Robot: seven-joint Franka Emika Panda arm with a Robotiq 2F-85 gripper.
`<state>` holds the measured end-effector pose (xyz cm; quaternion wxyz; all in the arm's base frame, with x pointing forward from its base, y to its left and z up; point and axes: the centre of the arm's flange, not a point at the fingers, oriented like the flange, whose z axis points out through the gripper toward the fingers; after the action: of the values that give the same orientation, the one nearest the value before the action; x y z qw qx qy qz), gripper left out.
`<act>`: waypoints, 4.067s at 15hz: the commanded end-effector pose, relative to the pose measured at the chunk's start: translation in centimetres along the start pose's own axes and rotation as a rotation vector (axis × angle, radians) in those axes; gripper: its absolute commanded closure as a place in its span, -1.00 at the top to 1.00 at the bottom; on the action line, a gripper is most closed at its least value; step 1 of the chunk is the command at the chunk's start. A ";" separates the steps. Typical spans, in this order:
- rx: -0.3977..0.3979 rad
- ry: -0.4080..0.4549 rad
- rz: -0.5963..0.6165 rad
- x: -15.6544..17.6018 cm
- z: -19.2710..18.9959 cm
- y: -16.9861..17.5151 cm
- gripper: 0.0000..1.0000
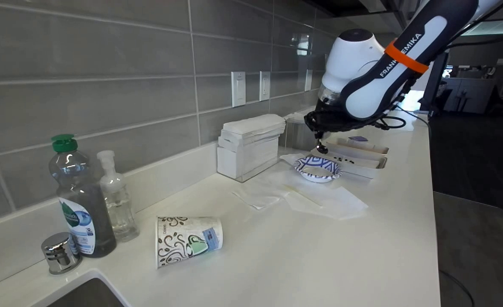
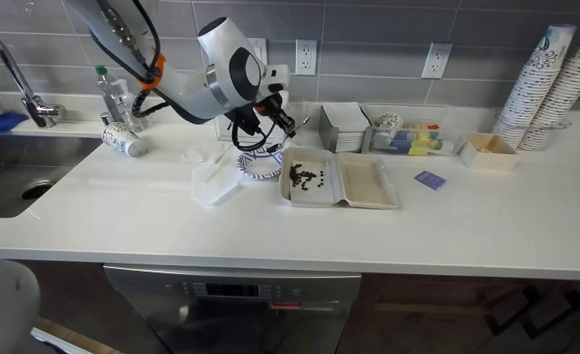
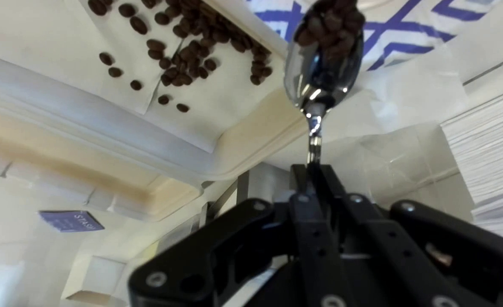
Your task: Move the cup, then pick up the spoon and scoop some of the contents from the bowl and pour them in the other bowl
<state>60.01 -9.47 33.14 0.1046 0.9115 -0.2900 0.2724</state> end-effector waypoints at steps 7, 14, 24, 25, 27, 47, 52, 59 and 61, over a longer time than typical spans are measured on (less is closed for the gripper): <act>-0.152 0.196 0.032 -4.9 -0.5 -5.9 -0.96; -0.356 0.360 0.031 -7.1 -0.3 -6.5 -0.96; -0.506 0.479 0.042 -9.0 -0.5 -7.5 -0.96; -0.449 0.432 0.040 -8.4 -1.2 -7.2 -0.96; -0.368 0.363 0.078 -7.1 -2.9 -6.2 -0.96; 0.357 -0.220 -0.266 -12.3 -5.3 -5.7 -0.96; 0.378 -0.426 -0.404 -14.7 -5.2 -9.0 -0.96; 0.328 -0.689 -0.506 -9.9 -5.6 -6.0 -0.96; 0.325 -0.684 -0.513 -7.8 -5.8 -5.2 -0.96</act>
<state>54.29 2.00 30.96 -0.0799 0.9958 -0.0357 -0.0260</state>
